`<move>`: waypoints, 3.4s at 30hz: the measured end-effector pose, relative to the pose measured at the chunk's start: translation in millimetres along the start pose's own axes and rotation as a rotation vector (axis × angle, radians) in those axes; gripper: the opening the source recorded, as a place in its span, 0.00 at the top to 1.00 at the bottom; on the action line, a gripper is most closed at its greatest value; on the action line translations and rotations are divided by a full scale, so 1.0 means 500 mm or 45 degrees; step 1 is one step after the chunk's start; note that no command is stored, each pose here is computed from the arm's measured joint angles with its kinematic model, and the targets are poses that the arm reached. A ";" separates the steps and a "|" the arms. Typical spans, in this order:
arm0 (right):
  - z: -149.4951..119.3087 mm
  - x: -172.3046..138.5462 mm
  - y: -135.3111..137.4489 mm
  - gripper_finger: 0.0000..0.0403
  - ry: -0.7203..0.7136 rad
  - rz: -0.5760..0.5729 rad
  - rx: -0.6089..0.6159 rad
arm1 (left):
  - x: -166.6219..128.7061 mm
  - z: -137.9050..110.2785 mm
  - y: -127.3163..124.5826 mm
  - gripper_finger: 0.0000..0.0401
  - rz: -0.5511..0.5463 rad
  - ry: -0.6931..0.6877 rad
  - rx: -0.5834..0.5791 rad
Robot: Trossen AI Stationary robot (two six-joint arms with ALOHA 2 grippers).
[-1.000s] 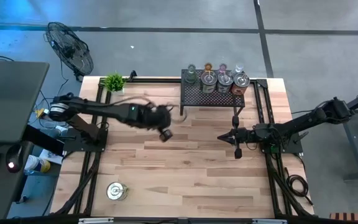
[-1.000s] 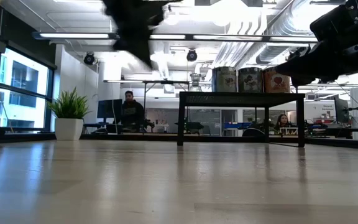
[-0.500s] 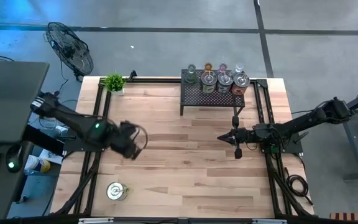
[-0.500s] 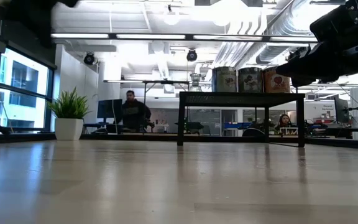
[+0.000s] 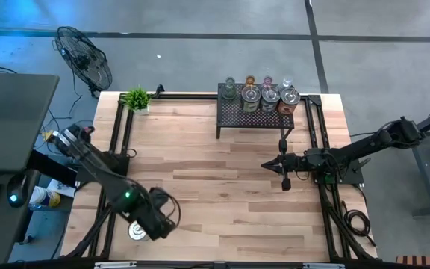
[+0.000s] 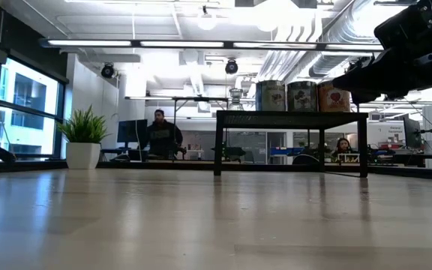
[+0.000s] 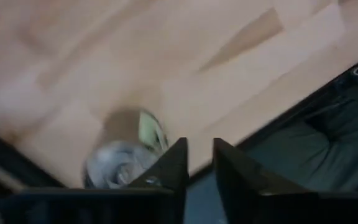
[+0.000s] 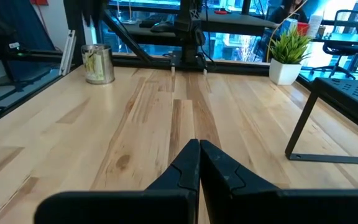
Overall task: Pick & Place candle stick holders
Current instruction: Put the green scented candle on the shelf aligned with the green scented candle
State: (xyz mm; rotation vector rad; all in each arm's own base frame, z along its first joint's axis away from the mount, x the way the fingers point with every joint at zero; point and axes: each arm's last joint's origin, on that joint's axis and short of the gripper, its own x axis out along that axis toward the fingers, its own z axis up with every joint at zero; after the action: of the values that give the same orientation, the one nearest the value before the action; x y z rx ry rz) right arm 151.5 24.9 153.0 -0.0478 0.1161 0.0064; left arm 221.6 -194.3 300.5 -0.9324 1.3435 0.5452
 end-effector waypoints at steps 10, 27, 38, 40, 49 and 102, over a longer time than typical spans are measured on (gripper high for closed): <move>0.000 0.000 0.002 1.00 0.001 0.039 0.017 | 0.038 -0.112 -0.068 0.57 0.213 0.206 -0.268; 0.001 0.000 0.003 1.00 -0.008 0.057 0.022 | 0.112 -0.133 -0.059 0.61 0.455 0.020 -0.320; 0.001 0.000 0.003 1.00 -0.006 0.057 0.020 | 0.150 -0.134 -0.052 0.72 0.423 0.035 -0.327; 0.001 0.000 0.002 1.00 -0.006 0.056 0.019 | 0.158 -0.131 -0.049 0.72 0.426 0.031 -0.329; 0.001 0.000 0.003 1.00 -0.006 0.057 0.018 | 0.161 -0.130 -0.045 0.89 0.438 0.046 -0.248; 0.004 0.000 0.000 1.00 -0.023 -0.002 0.036 | -0.234 0.651 0.034 1.00 0.344 -0.751 1.579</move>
State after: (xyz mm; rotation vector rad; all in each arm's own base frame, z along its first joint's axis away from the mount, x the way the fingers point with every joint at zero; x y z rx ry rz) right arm 151.7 24.9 154.8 -0.0194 0.0982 0.0038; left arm 373.0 101.4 397.7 0.4114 0.9723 0.0802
